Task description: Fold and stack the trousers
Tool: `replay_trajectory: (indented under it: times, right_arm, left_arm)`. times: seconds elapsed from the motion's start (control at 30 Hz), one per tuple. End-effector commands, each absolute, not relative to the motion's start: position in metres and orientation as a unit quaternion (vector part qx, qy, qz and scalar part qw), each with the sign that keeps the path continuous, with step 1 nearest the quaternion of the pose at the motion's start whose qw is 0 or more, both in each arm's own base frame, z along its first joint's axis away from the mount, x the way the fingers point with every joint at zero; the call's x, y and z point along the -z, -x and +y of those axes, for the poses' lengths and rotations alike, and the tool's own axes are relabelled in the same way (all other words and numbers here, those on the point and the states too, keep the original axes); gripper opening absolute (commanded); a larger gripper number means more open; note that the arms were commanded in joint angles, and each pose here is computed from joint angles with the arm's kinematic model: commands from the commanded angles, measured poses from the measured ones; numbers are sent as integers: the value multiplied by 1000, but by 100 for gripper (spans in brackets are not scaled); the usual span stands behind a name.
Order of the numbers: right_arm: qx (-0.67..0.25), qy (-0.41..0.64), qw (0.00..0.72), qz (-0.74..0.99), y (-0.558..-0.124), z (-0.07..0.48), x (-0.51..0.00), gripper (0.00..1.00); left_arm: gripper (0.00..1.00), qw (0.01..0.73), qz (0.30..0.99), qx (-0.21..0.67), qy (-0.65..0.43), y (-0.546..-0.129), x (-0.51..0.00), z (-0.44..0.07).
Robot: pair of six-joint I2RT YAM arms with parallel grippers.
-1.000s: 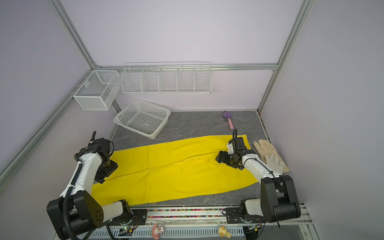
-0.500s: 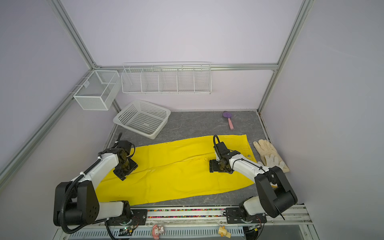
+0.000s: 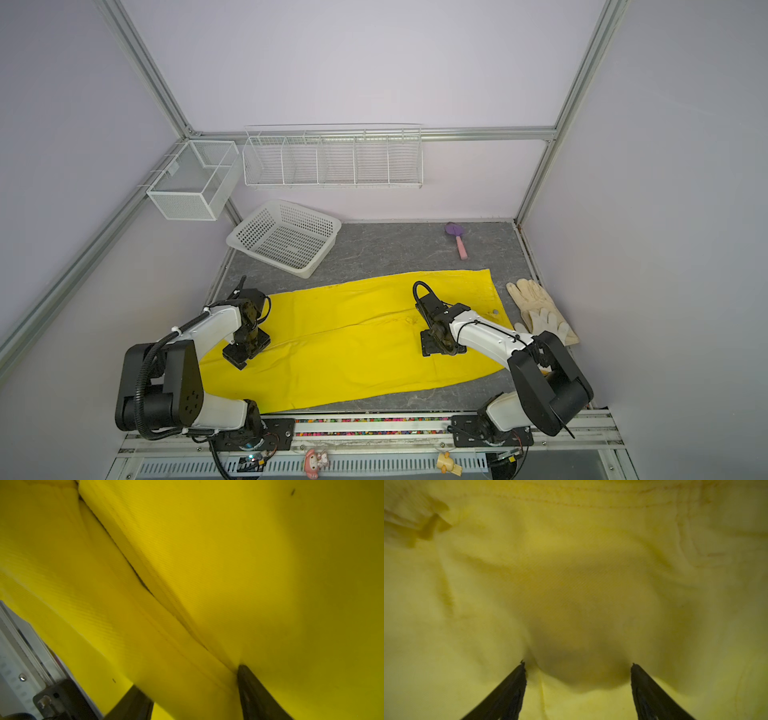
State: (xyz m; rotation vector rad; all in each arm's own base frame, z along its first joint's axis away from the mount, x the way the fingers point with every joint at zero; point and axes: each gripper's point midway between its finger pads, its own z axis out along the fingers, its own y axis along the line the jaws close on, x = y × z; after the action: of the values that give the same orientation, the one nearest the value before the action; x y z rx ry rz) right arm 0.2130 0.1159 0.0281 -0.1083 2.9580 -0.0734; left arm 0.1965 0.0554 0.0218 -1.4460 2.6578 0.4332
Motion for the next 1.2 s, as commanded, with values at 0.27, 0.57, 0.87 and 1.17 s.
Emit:
replay_trajectory:
  times: [0.27, 0.57, 0.87, 1.17]
  right_arm:
    - [1, -59, 151, 987, -259, 72, -90, 84]
    - [-27, -169, 175, 970, -342, 43, -111, 88]
    - [-39, -285, 156, 945, -393, 35, -102, 89]
    - [-40, -323, 144, 934, -426, 37, -83, 89]
  left_arm:
    - [68, 54, 868, -138, 474, -200, -49, 66]
    - [71, 120, 851, -45, 509, -267, -100, 52]
    - [73, 84, 772, -98, 622, -316, -81, 81]
    - [74, 83, 734, -96, 667, -351, -61, 108]
